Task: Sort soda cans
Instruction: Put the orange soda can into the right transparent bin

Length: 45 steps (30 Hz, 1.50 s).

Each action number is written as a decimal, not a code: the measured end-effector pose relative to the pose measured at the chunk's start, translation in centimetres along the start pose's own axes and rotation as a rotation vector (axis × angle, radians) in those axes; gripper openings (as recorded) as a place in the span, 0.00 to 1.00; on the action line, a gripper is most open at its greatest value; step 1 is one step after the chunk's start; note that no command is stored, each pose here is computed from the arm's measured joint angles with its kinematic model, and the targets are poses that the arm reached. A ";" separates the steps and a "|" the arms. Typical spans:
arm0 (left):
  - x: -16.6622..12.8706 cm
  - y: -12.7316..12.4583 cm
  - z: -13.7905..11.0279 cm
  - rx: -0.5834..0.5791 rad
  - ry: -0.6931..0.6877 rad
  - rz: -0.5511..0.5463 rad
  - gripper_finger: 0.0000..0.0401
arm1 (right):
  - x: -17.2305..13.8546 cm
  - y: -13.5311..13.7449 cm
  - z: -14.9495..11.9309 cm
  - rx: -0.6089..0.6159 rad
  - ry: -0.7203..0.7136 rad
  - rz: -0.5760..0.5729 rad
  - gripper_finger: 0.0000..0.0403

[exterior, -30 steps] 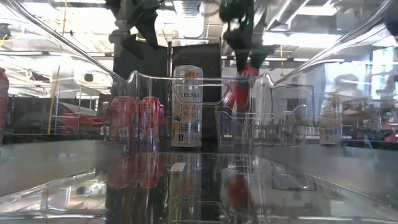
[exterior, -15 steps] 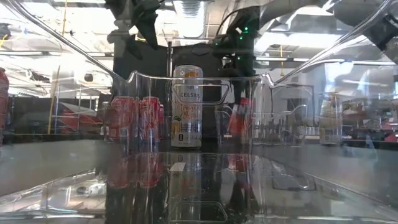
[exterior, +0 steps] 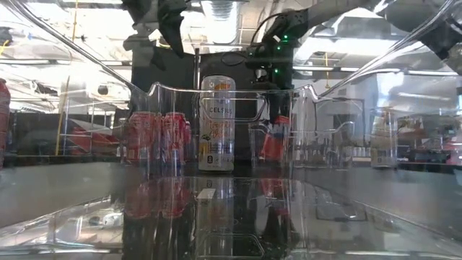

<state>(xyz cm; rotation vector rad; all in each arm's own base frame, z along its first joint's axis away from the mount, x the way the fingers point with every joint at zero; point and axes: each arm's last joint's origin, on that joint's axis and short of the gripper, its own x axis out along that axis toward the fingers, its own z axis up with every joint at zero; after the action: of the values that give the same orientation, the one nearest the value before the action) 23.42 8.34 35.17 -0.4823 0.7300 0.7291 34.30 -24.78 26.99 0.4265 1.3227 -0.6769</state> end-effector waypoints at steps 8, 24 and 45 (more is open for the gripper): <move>0.0 0.0 0.0 -0.029 0.001 -0.002 0.84 | 0.0 0.0 0.1 -0.019 -0.012 0.009 0.81; -0.4 -1.4 -0.8 -0.027 0.013 -0.036 0.84 | -3.1 0.2 -0.8 0.039 -0.061 0.018 0.90; -1.2 -3.9 -0.1 0.109 -0.165 -0.163 0.84 | -18.4 8.9 -14.4 -0.143 -0.104 0.223 0.90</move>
<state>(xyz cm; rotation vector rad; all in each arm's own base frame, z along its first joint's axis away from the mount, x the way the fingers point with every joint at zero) 25.65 5.23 36.60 -0.3731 0.5648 0.5659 27.80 -5.14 41.09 0.4103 1.1955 -0.4104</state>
